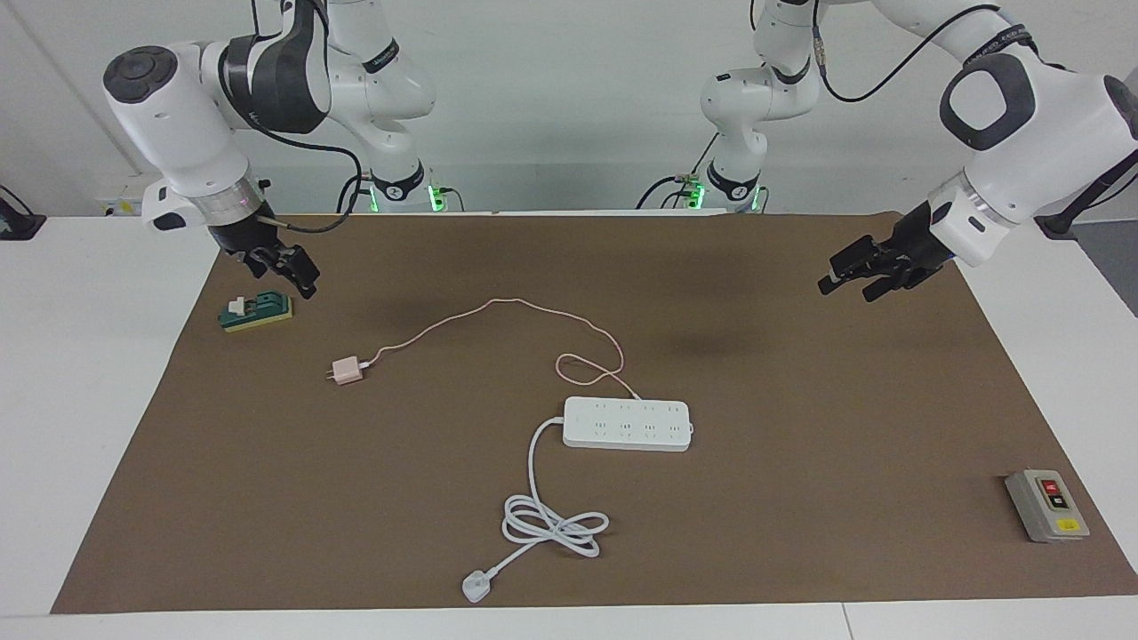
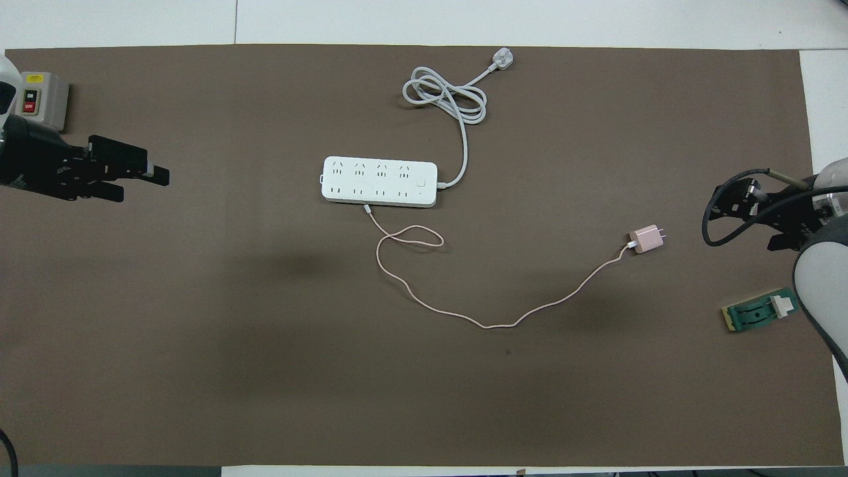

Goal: Plug charger into power strip
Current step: 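Move the left gripper to the power strip while the right gripper nears the charger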

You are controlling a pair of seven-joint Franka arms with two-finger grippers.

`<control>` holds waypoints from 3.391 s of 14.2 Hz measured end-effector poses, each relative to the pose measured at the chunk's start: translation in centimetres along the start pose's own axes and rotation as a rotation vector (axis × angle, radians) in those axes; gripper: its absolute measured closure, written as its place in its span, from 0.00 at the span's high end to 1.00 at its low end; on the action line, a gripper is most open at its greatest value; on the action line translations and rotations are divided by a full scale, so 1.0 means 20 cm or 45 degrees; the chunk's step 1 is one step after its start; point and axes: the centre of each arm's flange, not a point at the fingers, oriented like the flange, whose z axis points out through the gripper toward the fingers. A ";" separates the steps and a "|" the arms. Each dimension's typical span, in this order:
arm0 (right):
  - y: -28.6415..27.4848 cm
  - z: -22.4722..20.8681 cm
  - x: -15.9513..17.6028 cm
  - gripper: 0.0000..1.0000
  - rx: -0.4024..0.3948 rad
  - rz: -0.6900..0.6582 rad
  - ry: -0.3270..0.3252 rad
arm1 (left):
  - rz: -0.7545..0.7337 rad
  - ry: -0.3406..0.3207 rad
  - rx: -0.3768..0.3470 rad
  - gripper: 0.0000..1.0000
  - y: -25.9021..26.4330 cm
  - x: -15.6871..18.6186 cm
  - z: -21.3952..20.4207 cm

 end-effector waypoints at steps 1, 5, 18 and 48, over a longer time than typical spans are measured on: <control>-0.01 0.01 0.00 1.00 0.001 0.032 -0.005 | -0.006 -0.010 -0.046 1.00 0.01 0.01 0.02; -0.04 0.12 0.01 1.00 0.012 0.264 -0.059 | 0.006 -0.089 -0.136 1.00 0.08 0.05 0.17; -0.05 0.47 0.26 1.00 0.093 1.011 -0.037 | 0.156 -0.153 -0.697 1.00 0.13 0.12 0.27; 0.24 1.15 0.43 1.00 0.428 0.806 -0.631 | 0.211 -0.028 -1.313 1.00 0.16 0.13 0.76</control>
